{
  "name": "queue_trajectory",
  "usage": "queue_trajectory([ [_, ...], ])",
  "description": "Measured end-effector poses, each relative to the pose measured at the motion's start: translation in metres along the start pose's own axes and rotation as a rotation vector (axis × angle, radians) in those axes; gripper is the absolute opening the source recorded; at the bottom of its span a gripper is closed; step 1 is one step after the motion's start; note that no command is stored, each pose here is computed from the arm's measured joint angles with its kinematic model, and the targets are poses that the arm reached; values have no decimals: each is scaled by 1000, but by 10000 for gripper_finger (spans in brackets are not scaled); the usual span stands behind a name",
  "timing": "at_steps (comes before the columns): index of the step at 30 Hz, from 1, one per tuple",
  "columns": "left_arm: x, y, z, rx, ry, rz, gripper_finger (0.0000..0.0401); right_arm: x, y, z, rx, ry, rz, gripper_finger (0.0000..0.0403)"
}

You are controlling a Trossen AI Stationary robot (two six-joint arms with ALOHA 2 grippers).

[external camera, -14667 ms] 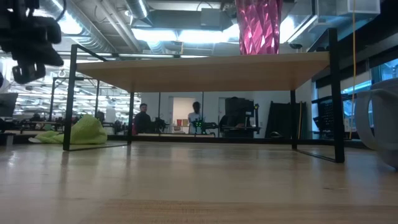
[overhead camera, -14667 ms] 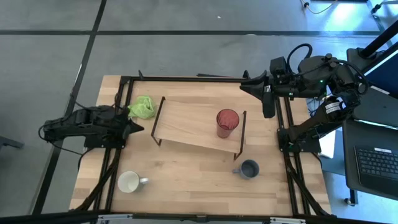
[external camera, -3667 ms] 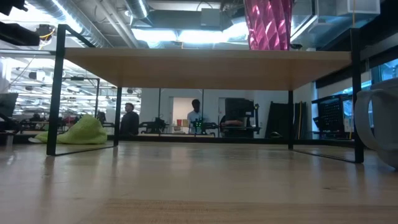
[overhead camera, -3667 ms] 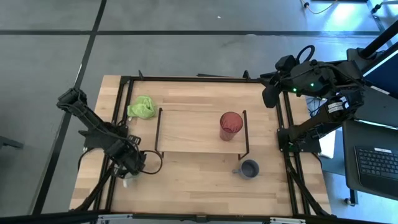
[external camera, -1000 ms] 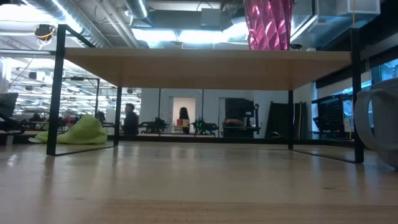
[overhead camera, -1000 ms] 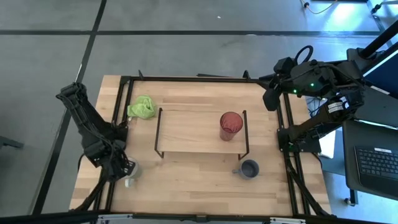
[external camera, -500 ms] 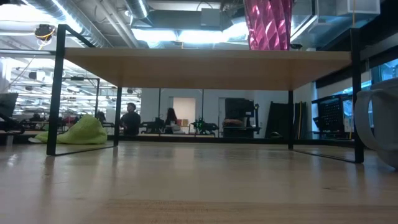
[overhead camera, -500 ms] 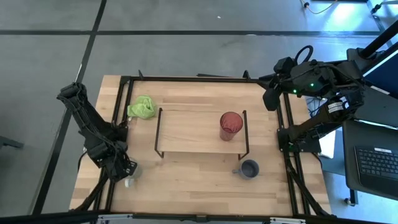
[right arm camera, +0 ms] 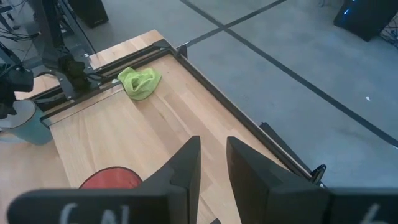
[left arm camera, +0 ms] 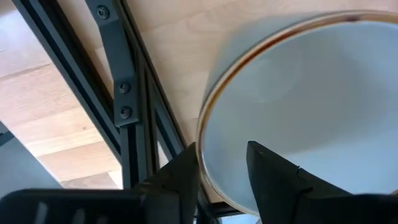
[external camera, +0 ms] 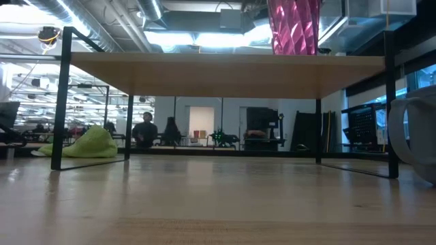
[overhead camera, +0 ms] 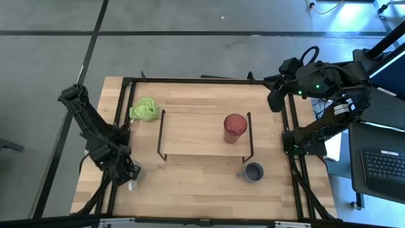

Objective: Stack small to large cups/mugs on shelf
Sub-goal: Put the white mug on the shelf

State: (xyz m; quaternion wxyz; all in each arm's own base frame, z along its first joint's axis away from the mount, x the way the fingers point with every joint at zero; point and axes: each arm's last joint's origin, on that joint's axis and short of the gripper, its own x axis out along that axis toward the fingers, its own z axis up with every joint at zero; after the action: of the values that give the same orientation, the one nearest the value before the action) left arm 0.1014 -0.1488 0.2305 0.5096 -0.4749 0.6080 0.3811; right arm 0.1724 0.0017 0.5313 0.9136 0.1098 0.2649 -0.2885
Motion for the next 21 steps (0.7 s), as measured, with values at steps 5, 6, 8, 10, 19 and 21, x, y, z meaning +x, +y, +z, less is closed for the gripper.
queue_trajectory([
  [5,0,-1,1,6,-12,-11,84,0,0,0,-16,0,0,79],
  [6,0,-1,1,7,-13,-11,76,0,0,0,-18,0,0,79],
  [8,0,-1,1,7,-19,-14,59,0,0,0,-18,0,0,79],
  [10,0,-1,1,7,-19,-16,40,0,0,0,-18,0,0,79],
  [19,-1,0,2,14,-20,-10,26,0,0,0,-18,-1,-3,79],
  [21,-1,0,3,7,-23,-1,36,0,0,0,-18,-1,-3,79],
])
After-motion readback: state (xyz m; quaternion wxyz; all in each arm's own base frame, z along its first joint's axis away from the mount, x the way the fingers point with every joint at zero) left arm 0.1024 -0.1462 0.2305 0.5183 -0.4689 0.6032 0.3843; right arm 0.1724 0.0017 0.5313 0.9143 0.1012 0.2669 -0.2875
